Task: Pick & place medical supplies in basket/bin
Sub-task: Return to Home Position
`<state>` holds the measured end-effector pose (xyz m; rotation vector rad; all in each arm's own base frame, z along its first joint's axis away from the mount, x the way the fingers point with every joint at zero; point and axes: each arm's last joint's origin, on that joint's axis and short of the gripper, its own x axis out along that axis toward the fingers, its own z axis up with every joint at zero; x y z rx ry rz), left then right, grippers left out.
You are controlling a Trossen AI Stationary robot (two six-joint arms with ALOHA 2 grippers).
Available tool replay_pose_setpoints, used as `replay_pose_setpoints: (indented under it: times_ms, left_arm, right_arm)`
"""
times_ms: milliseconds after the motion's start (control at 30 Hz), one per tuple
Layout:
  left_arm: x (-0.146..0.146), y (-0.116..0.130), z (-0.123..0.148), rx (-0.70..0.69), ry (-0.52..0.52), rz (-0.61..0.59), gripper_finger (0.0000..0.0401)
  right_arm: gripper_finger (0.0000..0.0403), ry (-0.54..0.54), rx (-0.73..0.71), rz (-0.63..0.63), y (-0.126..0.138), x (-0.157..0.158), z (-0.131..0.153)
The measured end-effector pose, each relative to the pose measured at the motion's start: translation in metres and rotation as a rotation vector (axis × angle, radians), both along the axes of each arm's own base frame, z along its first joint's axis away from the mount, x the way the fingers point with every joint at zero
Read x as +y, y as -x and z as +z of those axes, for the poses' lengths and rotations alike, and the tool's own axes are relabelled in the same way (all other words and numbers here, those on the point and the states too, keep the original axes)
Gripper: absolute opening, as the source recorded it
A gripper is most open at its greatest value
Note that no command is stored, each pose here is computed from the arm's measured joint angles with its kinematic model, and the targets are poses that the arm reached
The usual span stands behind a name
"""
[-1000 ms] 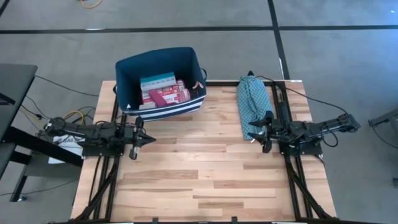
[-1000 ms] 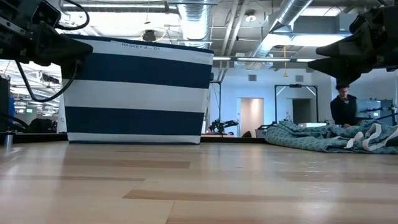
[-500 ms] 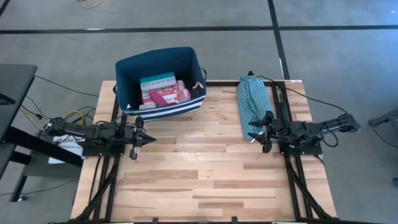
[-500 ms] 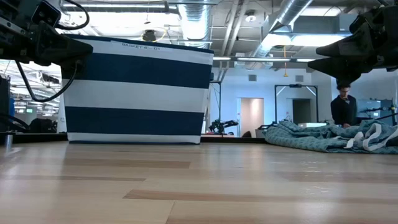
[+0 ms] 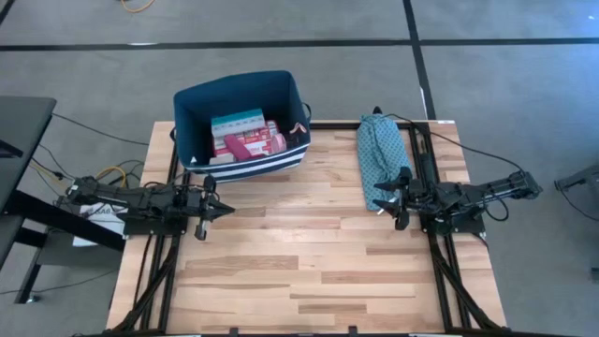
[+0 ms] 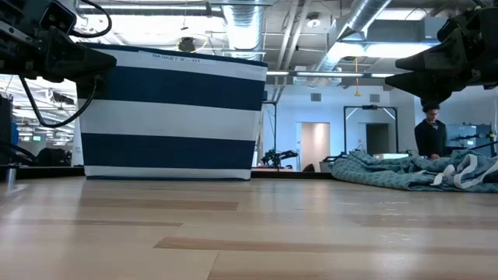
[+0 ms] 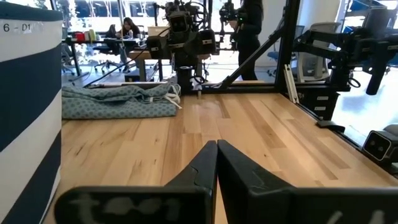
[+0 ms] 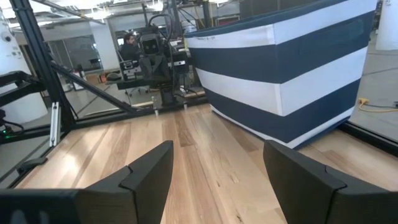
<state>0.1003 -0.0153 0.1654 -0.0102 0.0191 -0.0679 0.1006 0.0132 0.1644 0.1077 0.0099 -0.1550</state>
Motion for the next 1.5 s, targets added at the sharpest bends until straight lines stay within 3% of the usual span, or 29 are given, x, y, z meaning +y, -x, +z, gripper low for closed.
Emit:
replay_pose_setpoints:
  times_ms: [1500]
  left_arm:
    - [0.0000,0.0000,0.0000,0.000,-0.009,-0.001,0.0000]
  right_arm:
    - [0.0244,0.000,0.000,0.000,0.0000,0.0000,0.0000]
